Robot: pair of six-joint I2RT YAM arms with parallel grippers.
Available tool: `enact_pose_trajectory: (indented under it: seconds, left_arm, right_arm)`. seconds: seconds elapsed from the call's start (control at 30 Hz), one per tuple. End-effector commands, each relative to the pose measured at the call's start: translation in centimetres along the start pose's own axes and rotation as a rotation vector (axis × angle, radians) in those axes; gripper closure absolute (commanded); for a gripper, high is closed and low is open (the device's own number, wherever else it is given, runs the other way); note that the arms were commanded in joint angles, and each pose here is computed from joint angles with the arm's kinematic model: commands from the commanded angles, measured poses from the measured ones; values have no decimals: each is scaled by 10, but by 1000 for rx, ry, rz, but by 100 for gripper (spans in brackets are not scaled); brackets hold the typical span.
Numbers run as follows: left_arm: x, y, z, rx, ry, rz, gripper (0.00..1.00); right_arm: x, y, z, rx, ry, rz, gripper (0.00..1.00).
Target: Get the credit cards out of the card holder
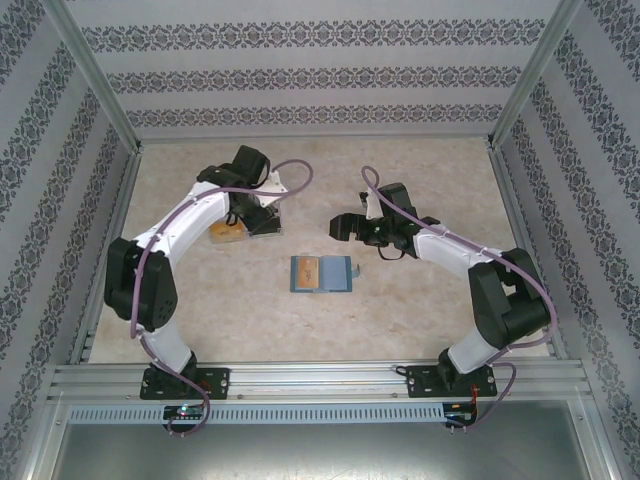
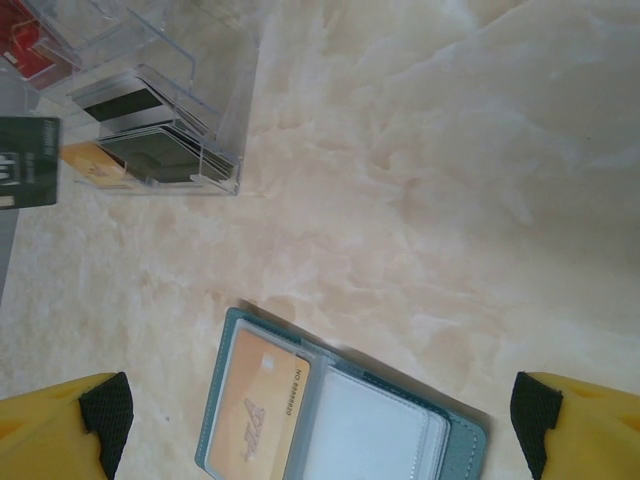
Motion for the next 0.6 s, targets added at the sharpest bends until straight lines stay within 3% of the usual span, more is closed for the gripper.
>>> enact_pose_trajectory:
  seconds: [0.0, 0.3, 0.57]
  left_arm:
    - [-14, 2, -5, -187, -26, 107, 100]
    - [-41, 2, -2, -379, -55, 272, 100]
    - [-51, 13, 6, -421, -34, 250, 100]
  right_arm:
    - [5, 0, -1, 16, 20, -11, 2]
    - [8, 4, -2, -25, 65, 3, 2]
    - [4, 3, -3, -42, 92, 16, 2]
Point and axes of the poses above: each hand's point on the last joint's axis, 136 mm out from that joint toward the fingers, its own x axis back along the fingers, its own z axis along the line the jaws close on, y = z × x, the point moved 10 cm from there along x, back along the fingers, and after that the axes turned 3 degrees about -x, right-handed, at the moved point
